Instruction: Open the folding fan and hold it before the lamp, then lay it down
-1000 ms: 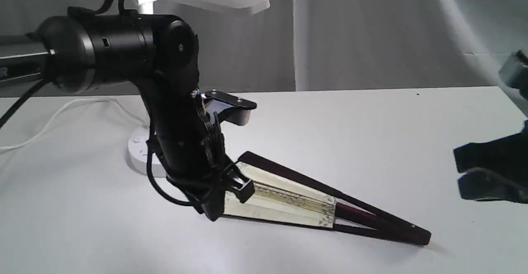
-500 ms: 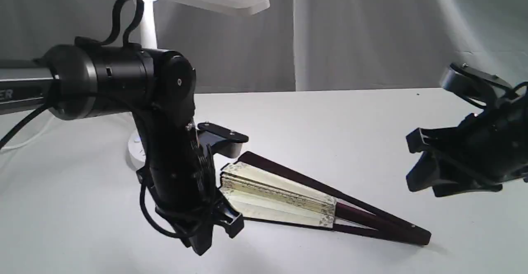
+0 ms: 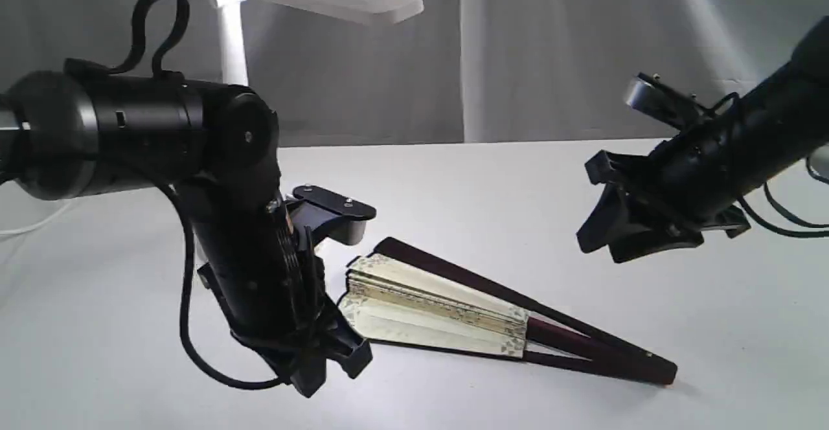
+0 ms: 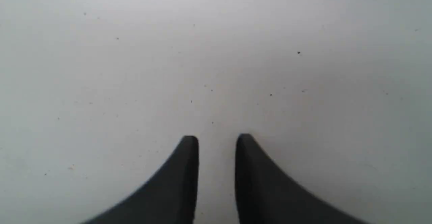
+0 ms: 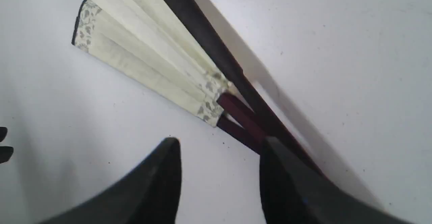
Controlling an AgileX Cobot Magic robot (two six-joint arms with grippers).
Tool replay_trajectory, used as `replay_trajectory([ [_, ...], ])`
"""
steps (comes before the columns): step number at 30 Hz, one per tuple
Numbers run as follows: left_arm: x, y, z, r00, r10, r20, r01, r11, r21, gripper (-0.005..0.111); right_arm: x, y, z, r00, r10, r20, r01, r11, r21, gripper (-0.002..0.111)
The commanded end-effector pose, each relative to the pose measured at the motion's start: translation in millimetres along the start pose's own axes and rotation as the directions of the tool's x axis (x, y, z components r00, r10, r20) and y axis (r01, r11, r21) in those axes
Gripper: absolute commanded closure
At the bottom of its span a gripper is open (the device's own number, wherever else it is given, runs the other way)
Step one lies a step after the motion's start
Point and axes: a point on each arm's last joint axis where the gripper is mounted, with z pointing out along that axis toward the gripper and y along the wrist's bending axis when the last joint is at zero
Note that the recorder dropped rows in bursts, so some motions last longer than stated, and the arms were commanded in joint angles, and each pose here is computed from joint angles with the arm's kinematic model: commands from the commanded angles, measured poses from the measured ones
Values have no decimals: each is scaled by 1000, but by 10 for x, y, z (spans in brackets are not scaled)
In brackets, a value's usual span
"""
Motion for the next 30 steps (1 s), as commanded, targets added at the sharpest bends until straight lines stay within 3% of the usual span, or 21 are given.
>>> replay_trajectory([
  [1, 12, -5, -2, 999, -23, 47, 23, 1000, 5, 89, -175, -1, 40, 999, -38, 14, 39, 998, -46, 70],
  [6, -53, -18, 83, 982, -78, 172, 71, 997, 42, 89, -352, -72, 271, 1000, -9, 24, 12, 989, -150, 70],
  [10, -174, -12, 76, 940, -125, 319, 110, 992, 64, 89, -431, -164, 521, 999, 29, -32, -36, 969, -243, 70],
  [13, -256, -40, 42, 894, -213, 394, 172, 975, 138, 89, -485, -250, 675, 997, 32, -70, -49, 963, -266, 70],
  [17, -346, -36, 98, 844, -310, 439, 240, 948, 208, 89, -565, -351, 832, 996, 36, -87, -59, 960, -273, 64],
  [21, -384, 6, 253, 844, -319, 432, 257, 946, 196, 89, -620, -407, 923, 996, 22, -87, -45, 962, -269, 53],
  [30, -471, 105, 506, 813, -347, 467, 302, 938, 171, 89, -600, -388, 1094, 994, -33, -104, 5, 967, -255, 53],
])
